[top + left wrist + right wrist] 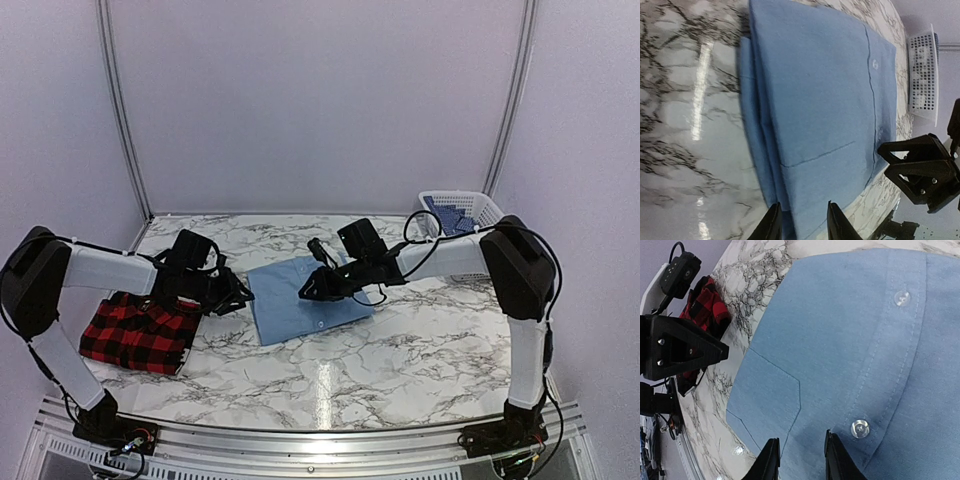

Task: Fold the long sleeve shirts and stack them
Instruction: Smooth out the square-folded shirt at the center of the board, then pick up the square-folded shirt from the center of the board.

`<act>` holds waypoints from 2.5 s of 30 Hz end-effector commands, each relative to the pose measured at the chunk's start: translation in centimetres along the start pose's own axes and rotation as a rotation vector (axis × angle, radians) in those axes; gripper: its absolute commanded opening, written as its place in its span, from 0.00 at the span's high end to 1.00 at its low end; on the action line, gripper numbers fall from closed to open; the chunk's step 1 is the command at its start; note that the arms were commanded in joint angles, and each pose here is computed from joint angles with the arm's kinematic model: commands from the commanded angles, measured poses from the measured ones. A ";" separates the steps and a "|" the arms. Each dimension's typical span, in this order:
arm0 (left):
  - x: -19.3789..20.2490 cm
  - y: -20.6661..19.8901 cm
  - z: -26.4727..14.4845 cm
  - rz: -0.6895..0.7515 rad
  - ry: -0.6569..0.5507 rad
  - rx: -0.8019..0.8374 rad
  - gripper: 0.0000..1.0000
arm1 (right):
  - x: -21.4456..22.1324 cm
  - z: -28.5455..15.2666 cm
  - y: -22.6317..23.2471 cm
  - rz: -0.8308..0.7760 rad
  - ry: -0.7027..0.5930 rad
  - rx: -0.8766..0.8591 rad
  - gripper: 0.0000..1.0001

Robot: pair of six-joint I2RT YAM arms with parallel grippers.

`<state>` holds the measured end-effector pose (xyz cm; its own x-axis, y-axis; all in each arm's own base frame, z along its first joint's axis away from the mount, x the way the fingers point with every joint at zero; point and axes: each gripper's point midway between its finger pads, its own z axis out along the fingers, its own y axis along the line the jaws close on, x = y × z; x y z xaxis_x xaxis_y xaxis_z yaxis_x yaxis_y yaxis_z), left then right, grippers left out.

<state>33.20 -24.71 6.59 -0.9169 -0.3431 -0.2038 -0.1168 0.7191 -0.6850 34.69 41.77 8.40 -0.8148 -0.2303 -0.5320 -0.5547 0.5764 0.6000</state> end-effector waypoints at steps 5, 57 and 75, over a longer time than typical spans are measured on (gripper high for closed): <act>2.1 -3.7 1.8 0.011 0.020 0.102 0.71 | -2.4 -1.3 0.5 -0.034 -0.090 0.026 0.73; 2.3 3.9 5.2 0.058 0.061 -0.357 0.65 | 5.7 -9.2 -9.3 0.010 -0.089 0.441 0.65; -3.3 5.4 0.8 0.180 0.114 -0.365 1.00 | 5.3 -9.4 -5.5 0.024 -0.128 0.367 0.65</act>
<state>36.07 -23.79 2.22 -0.9390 -0.2470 -0.2395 -0.1342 0.9040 -0.4060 31.51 29.71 5.45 -0.8085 -0.1613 -0.5660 -0.4175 0.8350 0.3584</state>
